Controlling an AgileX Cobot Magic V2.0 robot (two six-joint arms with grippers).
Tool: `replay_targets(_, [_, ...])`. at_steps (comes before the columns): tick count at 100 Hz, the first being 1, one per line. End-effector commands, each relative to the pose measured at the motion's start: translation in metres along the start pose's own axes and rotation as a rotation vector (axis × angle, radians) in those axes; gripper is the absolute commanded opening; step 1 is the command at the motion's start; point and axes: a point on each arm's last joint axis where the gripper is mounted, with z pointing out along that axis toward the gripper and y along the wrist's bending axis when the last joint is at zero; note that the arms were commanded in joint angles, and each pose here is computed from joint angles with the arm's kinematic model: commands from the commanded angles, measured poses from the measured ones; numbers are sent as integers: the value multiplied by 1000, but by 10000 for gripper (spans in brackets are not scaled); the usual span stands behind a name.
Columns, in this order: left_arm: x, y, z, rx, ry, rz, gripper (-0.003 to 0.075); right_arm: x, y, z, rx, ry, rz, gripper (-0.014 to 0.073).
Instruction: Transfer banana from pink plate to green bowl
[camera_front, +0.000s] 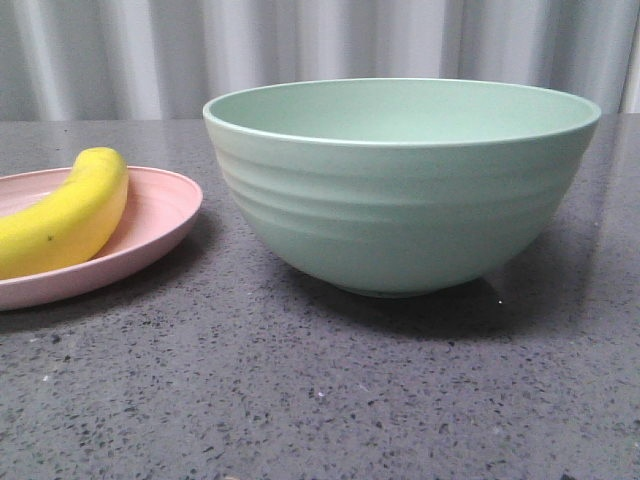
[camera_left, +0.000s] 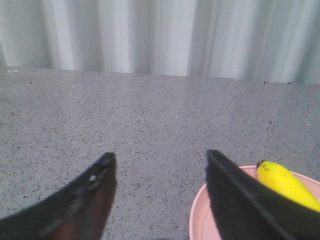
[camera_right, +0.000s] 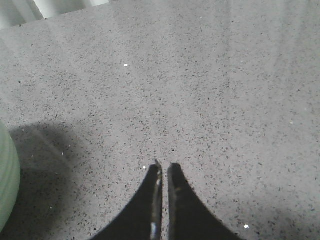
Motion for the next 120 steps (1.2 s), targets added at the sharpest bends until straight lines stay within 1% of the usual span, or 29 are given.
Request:
replay_targets(1, [-22,-2,0,13,-140,-18,539,-15,2,-2,-6,-89,4,-64])
replay_targets(16, [-23,-4,2,27,-137,-20,503,-15,2,-2,-6,-89,4,-64])
replay_targets(29, [-26,-13,7,84,-65,-20,474,-15,2,-2,-6,-89,4,-64])
replay_targets(50, [-28,-39,22,219,148,23,472,-15,2,-2,-7,-91,4,-64])
replay_targets(62, [-22,-58,32,291,313,69,472,-15,2,-2,-7,-91,4,-64])
replay_targets(69, [-18,-69,40,328,382,95,472,-15,2,-2,-7,-95,4,-64])
replay_targets(88, [-4,-99,61,409,513,168,472,-16,2,-2,-7,-98,4,-64])
replay_targets(100, [6,-112,74,425,572,197,472,-16,2,-2,-7,-98,4,-64])
replay_targets(120, [22,-118,91,407,653,217,472,-15,2,-2,-7,-96,4,-64])
